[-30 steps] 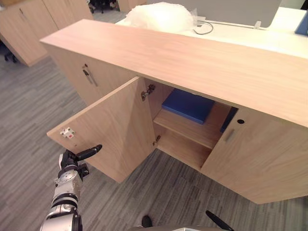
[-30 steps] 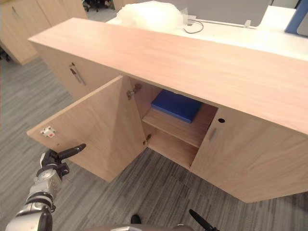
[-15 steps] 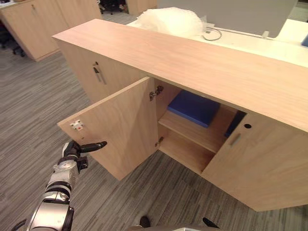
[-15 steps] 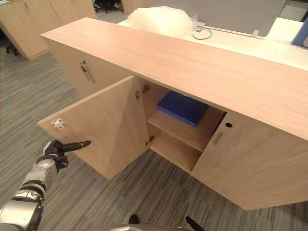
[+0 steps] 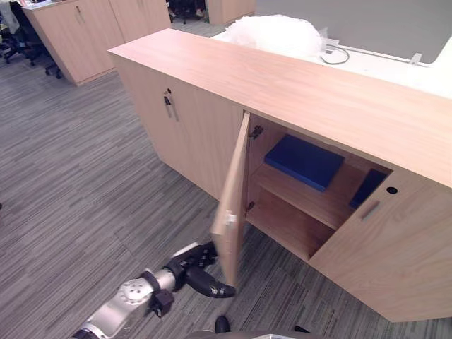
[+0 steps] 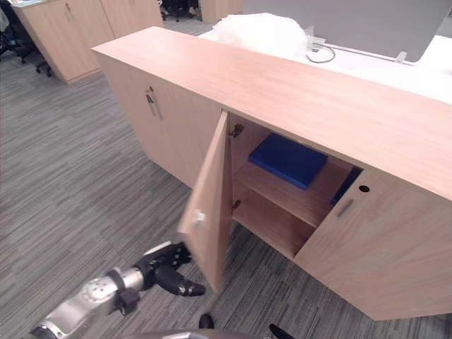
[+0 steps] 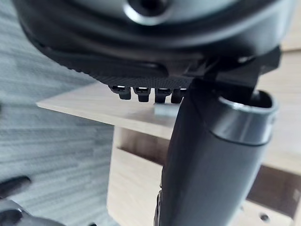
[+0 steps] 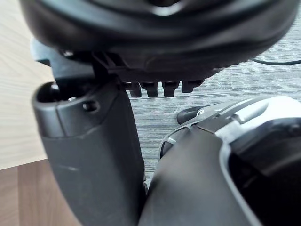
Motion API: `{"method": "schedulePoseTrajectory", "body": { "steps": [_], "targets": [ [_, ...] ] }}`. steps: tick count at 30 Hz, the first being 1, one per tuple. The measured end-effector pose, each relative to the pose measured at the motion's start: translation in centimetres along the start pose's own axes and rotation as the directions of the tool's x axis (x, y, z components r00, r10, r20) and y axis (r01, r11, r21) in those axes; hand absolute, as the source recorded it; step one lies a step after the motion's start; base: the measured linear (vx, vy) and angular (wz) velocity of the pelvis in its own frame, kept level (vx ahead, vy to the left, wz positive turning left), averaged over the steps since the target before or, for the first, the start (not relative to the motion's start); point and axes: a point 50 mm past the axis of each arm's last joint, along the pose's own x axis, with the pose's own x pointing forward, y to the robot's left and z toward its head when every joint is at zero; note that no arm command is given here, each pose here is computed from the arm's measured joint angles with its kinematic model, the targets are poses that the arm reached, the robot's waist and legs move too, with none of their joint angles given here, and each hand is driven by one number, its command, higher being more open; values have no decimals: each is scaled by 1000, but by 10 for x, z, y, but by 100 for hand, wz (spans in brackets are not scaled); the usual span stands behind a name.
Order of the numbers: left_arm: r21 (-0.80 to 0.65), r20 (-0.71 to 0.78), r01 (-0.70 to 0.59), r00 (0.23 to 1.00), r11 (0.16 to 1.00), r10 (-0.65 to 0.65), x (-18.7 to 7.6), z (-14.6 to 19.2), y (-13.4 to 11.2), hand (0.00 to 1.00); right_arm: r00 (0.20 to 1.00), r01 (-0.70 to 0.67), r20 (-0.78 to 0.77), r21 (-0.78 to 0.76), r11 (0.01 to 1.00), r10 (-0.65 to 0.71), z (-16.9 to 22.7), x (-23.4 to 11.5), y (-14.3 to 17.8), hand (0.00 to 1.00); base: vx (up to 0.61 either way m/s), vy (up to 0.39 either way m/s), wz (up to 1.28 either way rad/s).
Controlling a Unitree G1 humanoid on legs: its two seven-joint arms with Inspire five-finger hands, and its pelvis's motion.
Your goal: Walk over to the cabinet, pick up the folder, carry it to the office cabinet, place the folder inside the office cabinet, then close the office cabinet door
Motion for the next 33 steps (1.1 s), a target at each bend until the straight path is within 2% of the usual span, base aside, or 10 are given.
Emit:
{"method": "schedulePoseTrajectory", "body": {
  "steps": [3,7,12,17,20,24,27,31,33],
  "targets": [
    [11,109,34,993,999,-35,4,18,-7,100,1000,-6,-1,-16,1000,6,0,0,1,100,0,0,0],
    [-21,169,37,985,999,-33,10,26,-13,100,1000,-3,3,-24,1000,3,1,0,0,100,9,-10,2],
    [-89,213,44,977,995,-24,22,27,-25,100,1000,-8,7,-25,1000,8,3,0,2,100,20,-29,10],
    [-215,180,2,983,977,38,37,9,-32,100,1000,-16,17,-32,999,17,4,1,6,100,-6,-18,-8],
    [-349,91,-132,981,928,174,43,-19,-28,100,1000,-21,13,-43,999,22,2,0,9,100,-8,-19,-39],
    [-473,-89,-353,931,807,355,36,-57,-13,100,999,-21,33,-15,1000,22,4,0,12,100,-1,-60,-47],
    [-517,-184,-475,874,712,450,27,-77,-4,100,999,-16,48,-7,1000,16,5,-1,12,100,-9,13,-70],
    [-516,-294,-575,815,635,499,17,-100,1,100,999,6,46,20,1000,-7,6,-1,6,100,-15,127,-84],
    [-524,-371,-653,753,547,544,6,-116,6,100,999,-2,36,31,1000,1,2,-1,9,100,4,127,-73]
  ]
}}
